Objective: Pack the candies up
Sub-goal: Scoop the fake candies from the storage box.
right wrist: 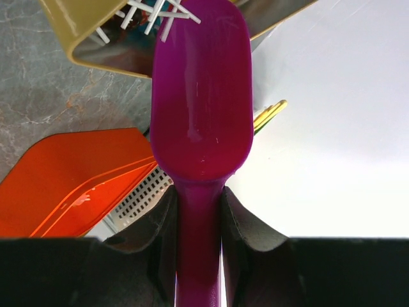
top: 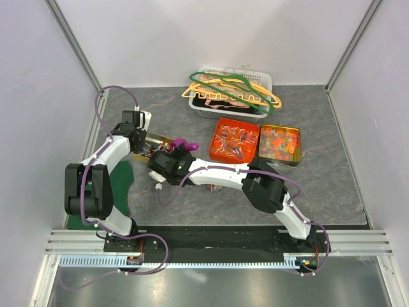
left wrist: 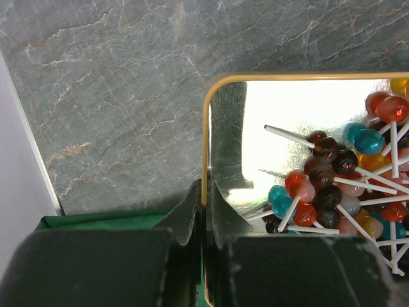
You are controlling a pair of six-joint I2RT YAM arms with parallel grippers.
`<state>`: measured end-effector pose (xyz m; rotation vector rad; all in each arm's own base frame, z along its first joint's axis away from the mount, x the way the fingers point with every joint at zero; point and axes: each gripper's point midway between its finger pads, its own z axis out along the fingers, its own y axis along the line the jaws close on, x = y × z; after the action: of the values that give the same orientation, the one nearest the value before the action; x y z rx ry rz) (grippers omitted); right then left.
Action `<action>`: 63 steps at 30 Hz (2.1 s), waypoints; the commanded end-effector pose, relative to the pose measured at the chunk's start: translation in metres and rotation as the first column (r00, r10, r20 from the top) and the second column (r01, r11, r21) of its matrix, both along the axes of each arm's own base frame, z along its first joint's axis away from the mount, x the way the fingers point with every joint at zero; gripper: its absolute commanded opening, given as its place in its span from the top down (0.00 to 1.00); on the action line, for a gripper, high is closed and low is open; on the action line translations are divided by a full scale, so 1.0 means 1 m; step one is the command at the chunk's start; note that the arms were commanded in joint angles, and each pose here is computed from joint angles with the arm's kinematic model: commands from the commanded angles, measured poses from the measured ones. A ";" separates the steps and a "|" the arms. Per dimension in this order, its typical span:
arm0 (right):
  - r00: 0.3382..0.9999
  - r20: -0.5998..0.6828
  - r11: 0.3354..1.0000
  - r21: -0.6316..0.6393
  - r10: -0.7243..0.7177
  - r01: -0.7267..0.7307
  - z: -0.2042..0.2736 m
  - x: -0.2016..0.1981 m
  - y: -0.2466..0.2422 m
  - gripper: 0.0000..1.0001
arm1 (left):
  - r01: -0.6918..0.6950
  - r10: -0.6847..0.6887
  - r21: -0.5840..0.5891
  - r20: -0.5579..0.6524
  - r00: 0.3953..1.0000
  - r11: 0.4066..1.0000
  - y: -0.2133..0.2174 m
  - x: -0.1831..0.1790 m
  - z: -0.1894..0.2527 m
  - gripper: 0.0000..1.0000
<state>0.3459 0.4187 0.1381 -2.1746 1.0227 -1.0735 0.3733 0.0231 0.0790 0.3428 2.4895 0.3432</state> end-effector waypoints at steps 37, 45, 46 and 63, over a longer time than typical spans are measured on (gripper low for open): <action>0.850 -0.525 0.999 0.009 -0.034 0.046 -0.049 -0.023 0.002 1.00 | 0.024 -0.021 -0.011 0.170 0.985 1.000 -0.003 0.018 0.038 0.98; 0.833 -0.553 0.998 0.047 -0.014 0.048 -0.054 -0.029 0.013 1.00 | 0.023 -0.020 -0.015 0.171 0.985 1.000 -0.002 0.018 0.038 0.98; 0.827 -0.562 0.997 0.056 -0.007 0.047 -0.055 -0.030 0.015 1.00 | 0.021 -0.018 -0.016 0.174 0.984 1.000 -0.002 0.018 0.039 0.98; 0.802 -0.596 0.970 0.208 0.022 0.128 -0.073 -0.039 0.049 1.00 | 0.019 -0.015 -0.022 0.169 0.986 1.000 -0.001 0.018 0.035 0.98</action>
<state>0.3383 0.4444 0.1191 -2.2363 1.3917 -0.4257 0.3661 0.0296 0.0795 0.3327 2.4811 0.3583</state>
